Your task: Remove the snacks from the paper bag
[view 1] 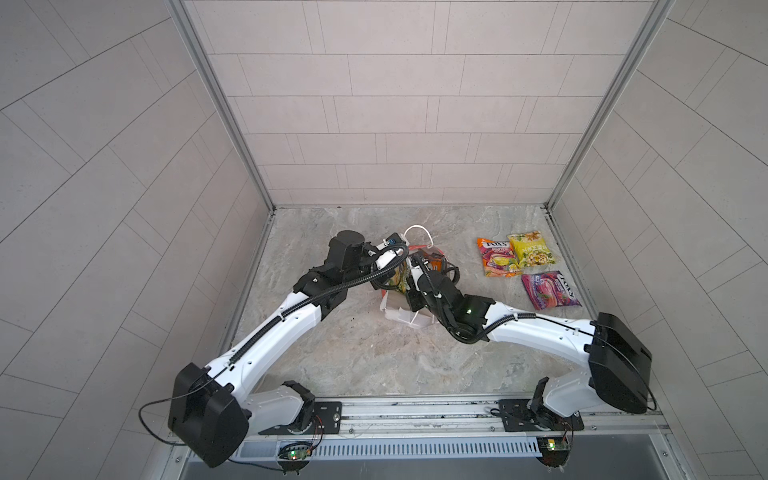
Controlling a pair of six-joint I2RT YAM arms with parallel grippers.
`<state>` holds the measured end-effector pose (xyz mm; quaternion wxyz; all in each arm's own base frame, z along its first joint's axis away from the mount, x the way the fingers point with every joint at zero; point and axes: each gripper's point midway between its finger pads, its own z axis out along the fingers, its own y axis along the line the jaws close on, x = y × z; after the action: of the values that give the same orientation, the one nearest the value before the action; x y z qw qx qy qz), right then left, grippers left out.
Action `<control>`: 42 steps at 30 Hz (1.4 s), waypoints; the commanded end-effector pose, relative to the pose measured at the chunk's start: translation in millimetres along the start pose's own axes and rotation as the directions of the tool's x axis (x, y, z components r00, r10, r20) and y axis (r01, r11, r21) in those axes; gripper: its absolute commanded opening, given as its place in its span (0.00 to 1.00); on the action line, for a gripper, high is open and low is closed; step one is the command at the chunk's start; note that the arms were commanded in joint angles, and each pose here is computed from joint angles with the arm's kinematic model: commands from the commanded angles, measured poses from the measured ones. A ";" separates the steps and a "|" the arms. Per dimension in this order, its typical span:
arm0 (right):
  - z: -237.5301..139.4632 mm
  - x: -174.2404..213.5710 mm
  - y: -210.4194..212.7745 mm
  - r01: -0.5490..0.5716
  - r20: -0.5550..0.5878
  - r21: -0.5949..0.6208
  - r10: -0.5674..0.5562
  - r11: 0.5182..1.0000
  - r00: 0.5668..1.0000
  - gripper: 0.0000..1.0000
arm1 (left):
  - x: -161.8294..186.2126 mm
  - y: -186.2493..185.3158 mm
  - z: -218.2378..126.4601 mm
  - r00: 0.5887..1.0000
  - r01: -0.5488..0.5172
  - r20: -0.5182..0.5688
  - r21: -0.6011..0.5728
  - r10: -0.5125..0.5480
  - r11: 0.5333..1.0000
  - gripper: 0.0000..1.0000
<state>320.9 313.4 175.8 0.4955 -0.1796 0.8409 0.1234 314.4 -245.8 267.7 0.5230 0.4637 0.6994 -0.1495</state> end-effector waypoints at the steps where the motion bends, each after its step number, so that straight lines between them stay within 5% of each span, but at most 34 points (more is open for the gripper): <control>1: 12.7 3.5 -8.4 -0.033 0.023 0.070 0.032 0.997 0.999 0.10 | -9.0 -0.3 -3.7 0.999 -0.009 0.039 -0.002 0.009 1.000 0.00; 7: 32.5 20.4 -30.5 -0.113 0.024 0.157 0.110 0.981 0.994 0.19 | -9.2 -0.7 -4.3 0.999 -0.009 0.041 -0.002 0.010 1.000 0.00; 13: 49.4 34.5 -54.8 -0.205 -0.038 0.246 0.221 0.947 0.975 0.47 | -9.2 -0.3 -6.0 0.999 -0.012 0.041 -0.008 0.012 1.000 0.00; 23: 66.3 49.8 -56.6 -0.261 -0.079 0.275 0.292 0.925 0.953 0.55 | -9.6 0.1 -4.1 0.999 -0.014 0.043 -0.005 0.014 1.000 0.00; 28: 78.8 52.5 -58.9 -0.294 -0.045 0.283 0.319 0.913 0.947 0.51 | -10.0 -1.2 -5.0 0.999 -0.014 0.046 -0.001 0.014 1.000 0.00; 42: 94.0 6.0 -36.1 -0.329 0.109 0.121 0.317 0.937 0.942 0.12 | -9.2 -0.3 -4.8 0.999 -0.013 0.046 -0.007 0.013 1.000 0.00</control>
<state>401.4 306.8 100.5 0.4908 0.0050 0.8619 0.1274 315.5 -245.5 267.0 0.5257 0.4623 0.6988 -0.1473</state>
